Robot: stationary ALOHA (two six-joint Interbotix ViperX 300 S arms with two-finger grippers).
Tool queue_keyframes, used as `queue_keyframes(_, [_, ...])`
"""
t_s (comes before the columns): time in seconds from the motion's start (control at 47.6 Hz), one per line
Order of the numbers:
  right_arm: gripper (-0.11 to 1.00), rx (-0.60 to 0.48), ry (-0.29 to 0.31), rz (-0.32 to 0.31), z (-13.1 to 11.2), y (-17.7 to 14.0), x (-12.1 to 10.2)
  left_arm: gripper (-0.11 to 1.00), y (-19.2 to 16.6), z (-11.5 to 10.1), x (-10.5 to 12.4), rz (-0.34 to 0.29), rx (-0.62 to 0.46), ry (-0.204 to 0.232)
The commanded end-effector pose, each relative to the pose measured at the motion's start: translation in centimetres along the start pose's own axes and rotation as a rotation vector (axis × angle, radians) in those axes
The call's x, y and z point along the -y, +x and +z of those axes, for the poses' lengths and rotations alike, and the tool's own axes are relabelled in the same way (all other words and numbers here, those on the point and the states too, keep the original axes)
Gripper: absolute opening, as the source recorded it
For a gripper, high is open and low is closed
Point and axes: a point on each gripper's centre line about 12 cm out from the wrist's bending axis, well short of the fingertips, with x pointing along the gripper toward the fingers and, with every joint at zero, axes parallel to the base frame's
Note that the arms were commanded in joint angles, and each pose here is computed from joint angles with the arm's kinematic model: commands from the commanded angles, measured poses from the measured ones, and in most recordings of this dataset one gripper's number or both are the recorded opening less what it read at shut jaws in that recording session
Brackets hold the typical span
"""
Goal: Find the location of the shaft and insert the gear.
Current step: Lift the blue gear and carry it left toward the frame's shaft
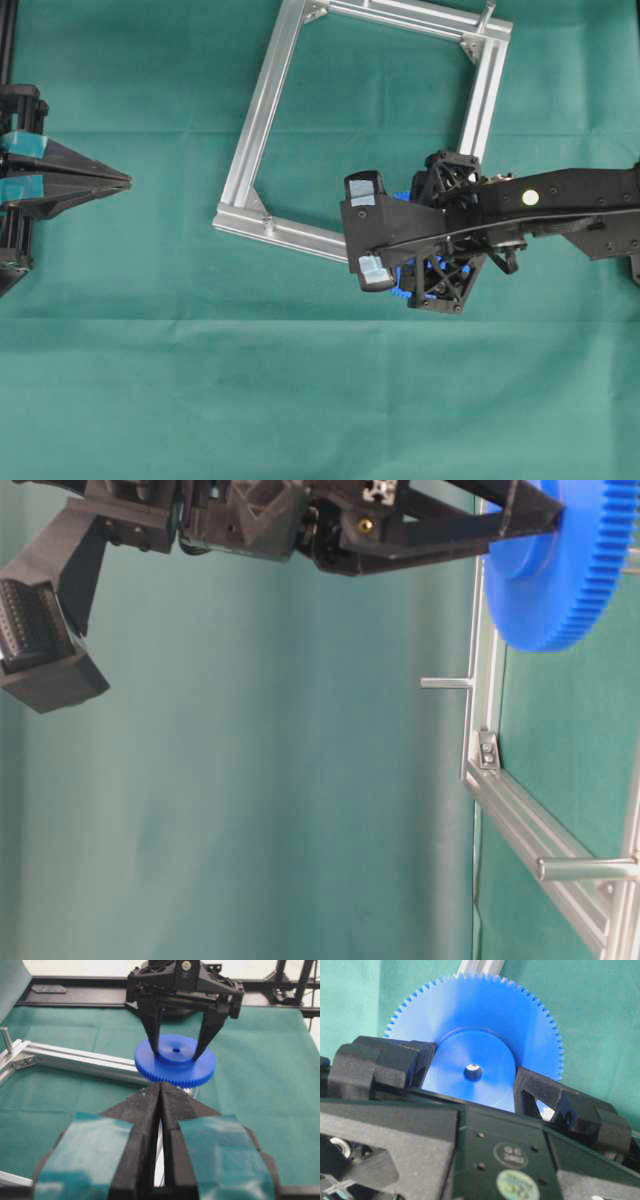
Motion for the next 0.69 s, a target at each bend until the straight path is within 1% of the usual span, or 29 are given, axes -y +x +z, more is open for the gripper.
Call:
queue_keyframes(0.0, [0.7, 0.044, -0.004, 0.014, 0.8, -1.0, -0.1, 0.01, 0.2, 0.9, 0.1, -0.003, 0.021, -0.001])
queue_keyframes(0.252, [0.7, 0.061, -0.024, 0.01, 1.0, -0.3, -0.1, 0.01, 0.2, 0.9, 0.1, -0.003, 0.021, -0.003])
queue_keyframes(0.672, [0.7, 0.057, -0.019, 0.015, 0.6, 0.1, -0.1, 0.01, 0.2, 1.0, 0.1, -0.003, 0.023, -0.003])
